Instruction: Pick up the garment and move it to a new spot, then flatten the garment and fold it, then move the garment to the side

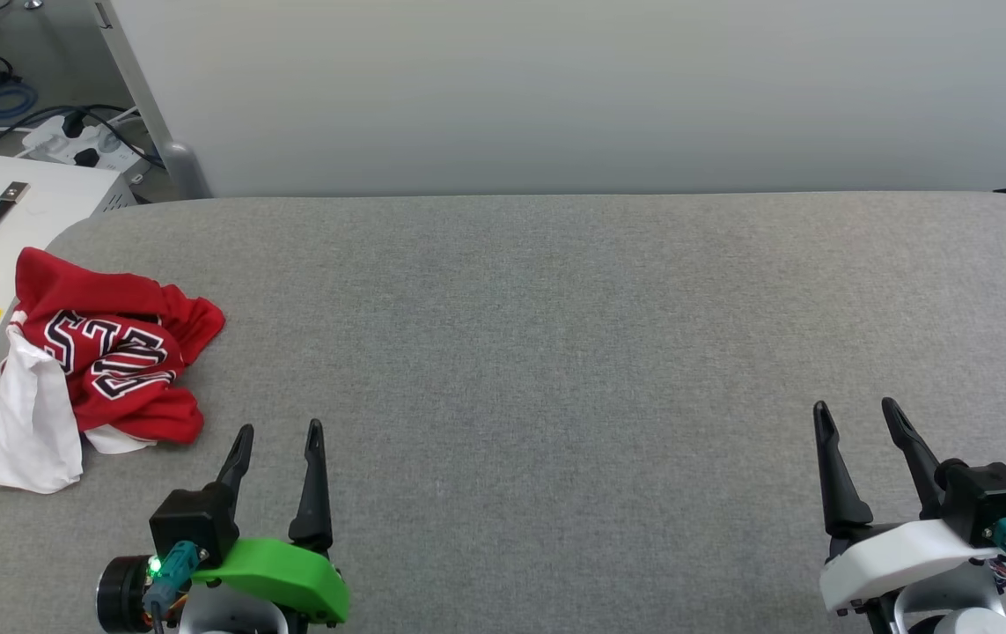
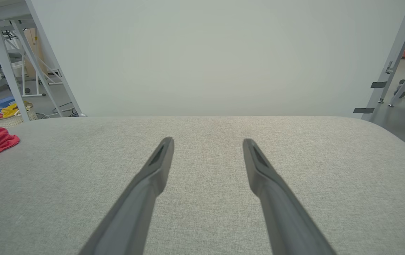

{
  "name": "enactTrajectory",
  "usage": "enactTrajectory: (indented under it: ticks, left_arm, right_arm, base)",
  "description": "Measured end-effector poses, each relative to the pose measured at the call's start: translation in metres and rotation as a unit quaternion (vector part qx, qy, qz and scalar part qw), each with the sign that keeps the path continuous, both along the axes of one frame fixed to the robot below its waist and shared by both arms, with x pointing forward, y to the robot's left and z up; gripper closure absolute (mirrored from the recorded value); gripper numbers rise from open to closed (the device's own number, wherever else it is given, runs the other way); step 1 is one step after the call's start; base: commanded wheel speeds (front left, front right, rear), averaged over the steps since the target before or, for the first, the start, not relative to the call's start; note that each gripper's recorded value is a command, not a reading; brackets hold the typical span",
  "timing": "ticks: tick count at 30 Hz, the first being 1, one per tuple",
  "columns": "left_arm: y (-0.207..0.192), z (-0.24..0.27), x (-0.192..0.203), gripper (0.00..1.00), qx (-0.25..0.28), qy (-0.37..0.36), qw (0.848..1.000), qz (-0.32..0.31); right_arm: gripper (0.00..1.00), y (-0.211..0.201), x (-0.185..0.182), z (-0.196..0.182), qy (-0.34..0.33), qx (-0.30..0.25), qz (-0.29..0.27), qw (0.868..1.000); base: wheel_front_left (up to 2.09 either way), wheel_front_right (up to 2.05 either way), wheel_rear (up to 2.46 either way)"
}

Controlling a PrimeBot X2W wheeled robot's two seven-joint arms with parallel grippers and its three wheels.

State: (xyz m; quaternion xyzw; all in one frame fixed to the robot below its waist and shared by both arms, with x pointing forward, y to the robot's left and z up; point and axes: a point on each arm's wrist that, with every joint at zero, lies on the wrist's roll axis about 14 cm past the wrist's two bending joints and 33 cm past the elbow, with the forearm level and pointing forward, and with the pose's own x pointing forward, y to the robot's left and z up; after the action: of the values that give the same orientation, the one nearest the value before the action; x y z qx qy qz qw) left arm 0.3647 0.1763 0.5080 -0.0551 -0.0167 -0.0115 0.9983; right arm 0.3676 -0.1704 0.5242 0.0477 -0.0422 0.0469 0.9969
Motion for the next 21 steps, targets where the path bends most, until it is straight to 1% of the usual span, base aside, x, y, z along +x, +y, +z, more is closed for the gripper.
enactTrajectory:
  ticks: [4, 12, 18, 21]
  left_arm:
    - [0.002, -0.002, -0.002, 0.00, -0.003, 0.001, 1.000, 0.004]
    - [0.019, -0.002, -0.010, 0.00, -0.005, -0.004, 1.000, 0.029]
    - [0.036, -0.002, -0.021, 0.00, -0.008, -0.007, 0.998, 0.058]
    - [0.048, -0.003, -0.030, 0.00, -0.008, -0.008, 0.997, 0.076]
  right_arm:
    - [0.00, 0.002, 0.001, -0.002, 0.002, 0.001, 0.003, 1.000]
    - [0.00, 0.026, 0.005, -0.019, 0.023, 0.000, 0.039, 0.999]
    - [0.00, 0.050, 0.010, -0.022, 0.023, 0.004, 0.073, 0.997]
    - [0.00, 0.070, 0.013, -0.020, 0.021, 0.018, 0.101, 0.994]
  base:
    - [0.00, 0.00, 0.00]
    - [0.00, 0.00, 0.00]
    - [0.00, 0.00, 0.00]
    - [0.00, 0.00, 0.00]
